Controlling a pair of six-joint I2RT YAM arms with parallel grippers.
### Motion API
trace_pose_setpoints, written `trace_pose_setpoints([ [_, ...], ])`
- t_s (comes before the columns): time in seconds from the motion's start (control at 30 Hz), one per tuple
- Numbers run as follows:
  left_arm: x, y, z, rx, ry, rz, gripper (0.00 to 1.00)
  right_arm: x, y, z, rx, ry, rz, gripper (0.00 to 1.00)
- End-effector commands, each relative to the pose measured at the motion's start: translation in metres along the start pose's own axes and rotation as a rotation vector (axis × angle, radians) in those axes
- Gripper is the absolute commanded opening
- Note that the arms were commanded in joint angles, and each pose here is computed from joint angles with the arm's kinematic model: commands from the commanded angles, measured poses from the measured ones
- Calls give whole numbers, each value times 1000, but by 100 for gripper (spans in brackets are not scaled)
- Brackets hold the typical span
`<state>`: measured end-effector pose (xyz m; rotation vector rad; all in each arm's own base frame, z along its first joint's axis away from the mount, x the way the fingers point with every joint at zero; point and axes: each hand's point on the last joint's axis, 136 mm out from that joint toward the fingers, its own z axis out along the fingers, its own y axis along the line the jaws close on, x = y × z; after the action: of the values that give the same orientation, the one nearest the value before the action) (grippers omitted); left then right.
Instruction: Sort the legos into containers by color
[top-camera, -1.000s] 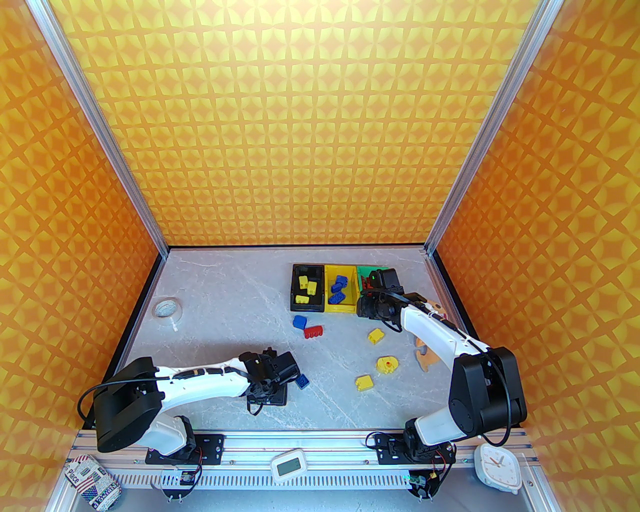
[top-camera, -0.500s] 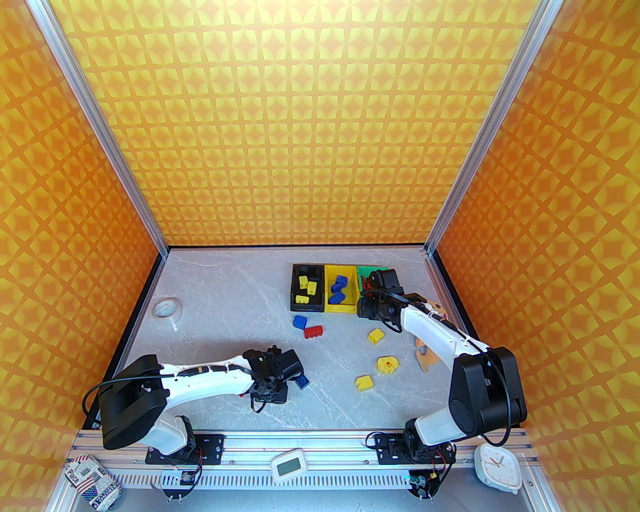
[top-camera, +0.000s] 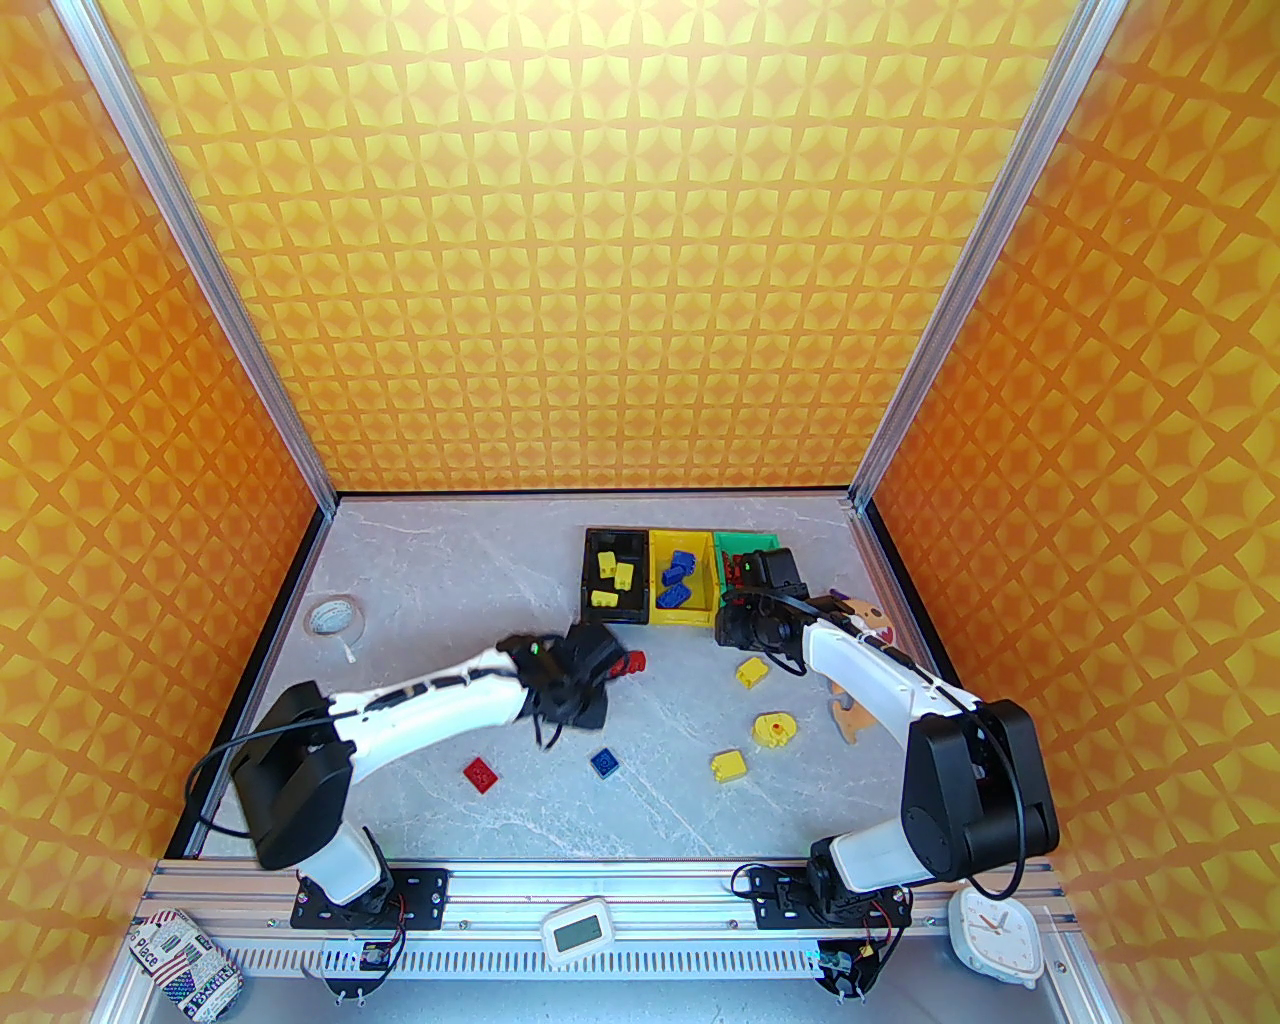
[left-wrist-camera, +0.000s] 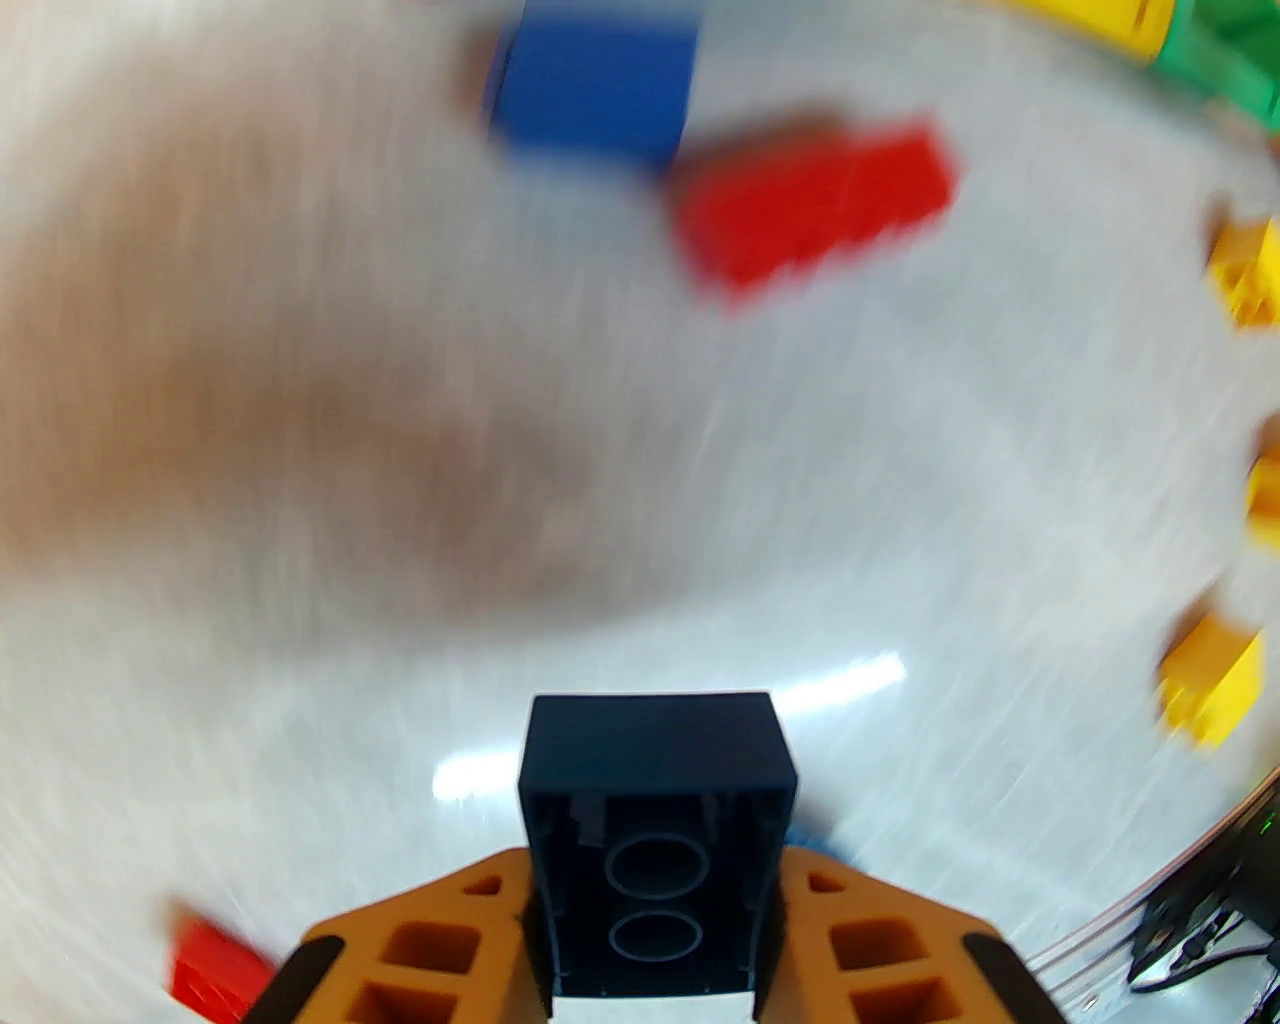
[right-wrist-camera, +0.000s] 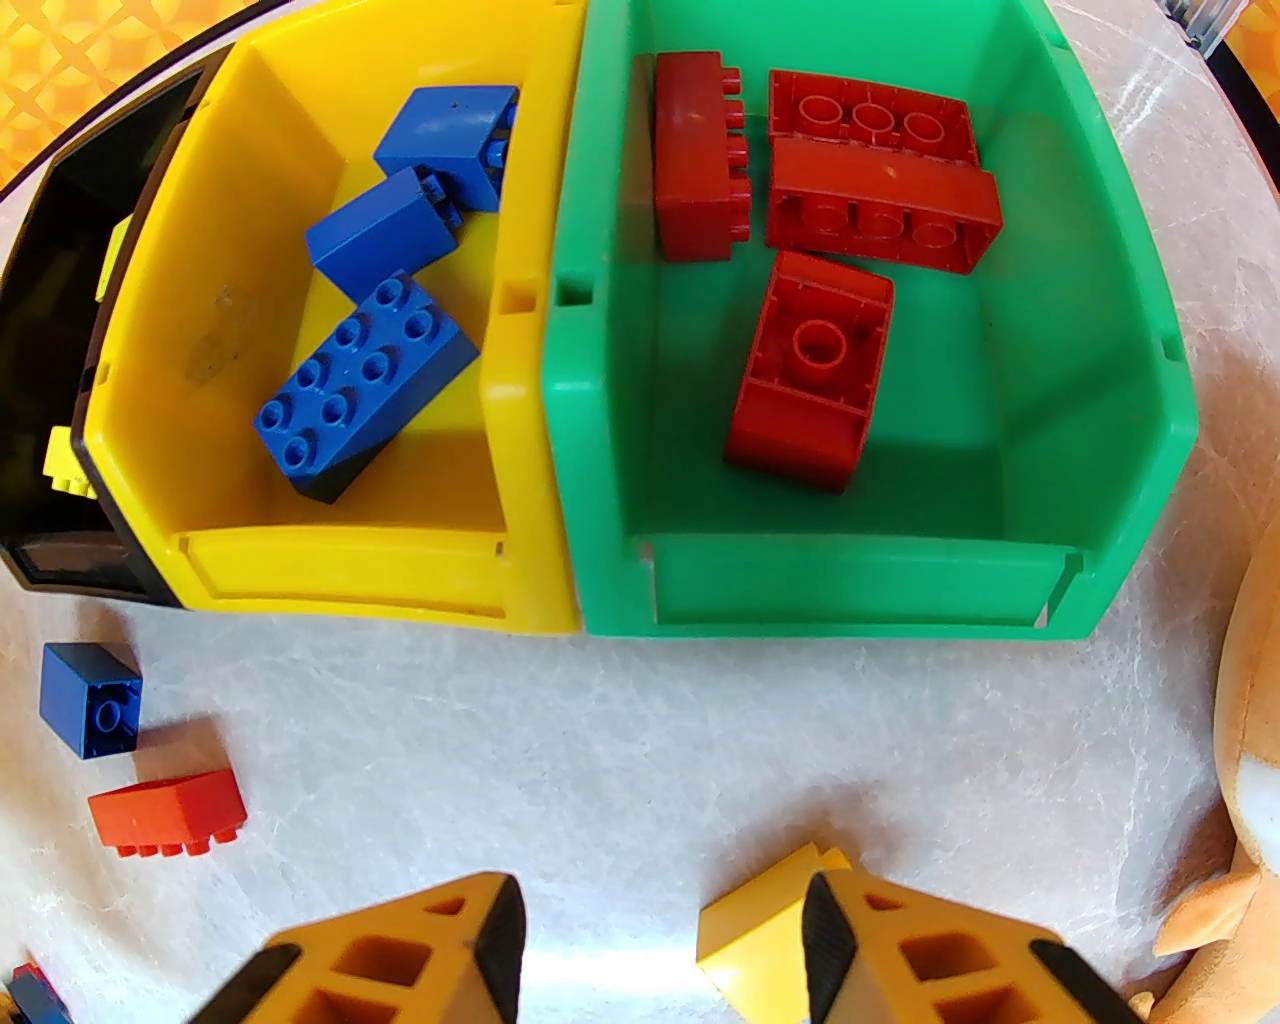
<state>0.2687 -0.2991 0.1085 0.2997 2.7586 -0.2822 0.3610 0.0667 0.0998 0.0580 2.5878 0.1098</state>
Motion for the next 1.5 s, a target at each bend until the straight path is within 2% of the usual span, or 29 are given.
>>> trace_pose_setpoints([
  [0.0, -46, 2, -5, -17, -72, 95, 33, 3, 6, -7, -34, -23, 14, 51],
  [0.13, -91, -11, -8, 0, -130, 129, 33, 12, 3, -9, -28, -12, 14, 51],
  [0.47, -178, -60, -6, 87, -265, 171, 33, 24, 2, -12, -38, -4, 27, 51],
  [0.73, -237, -98, 13, 177, -410, 162, 32, 22, 4, -19, -52, -17, 34, 51],
  [0.83, -253, -98, 28, 186, -437, 133, 35, 22, 3, -23, -49, -18, 28, 51],
  [0.93, -264, -94, 39, 224, -431, 82, 37, 23, 2, -25, -46, -19, 25, 51],
  [1.03, -271, -95, 44, 284, -438, 59, 60, 24, 1, -27, -43, -19, 24, 51],
  [1.13, -272, -95, 39, 290, -445, 65, 67, 25, 1, -27, -39, -17, 24, 51],
  [1.47, -262, -85, -14, 280, -461, 84, 68, 23, -2, -26, -21, -13, 28, 52],
])
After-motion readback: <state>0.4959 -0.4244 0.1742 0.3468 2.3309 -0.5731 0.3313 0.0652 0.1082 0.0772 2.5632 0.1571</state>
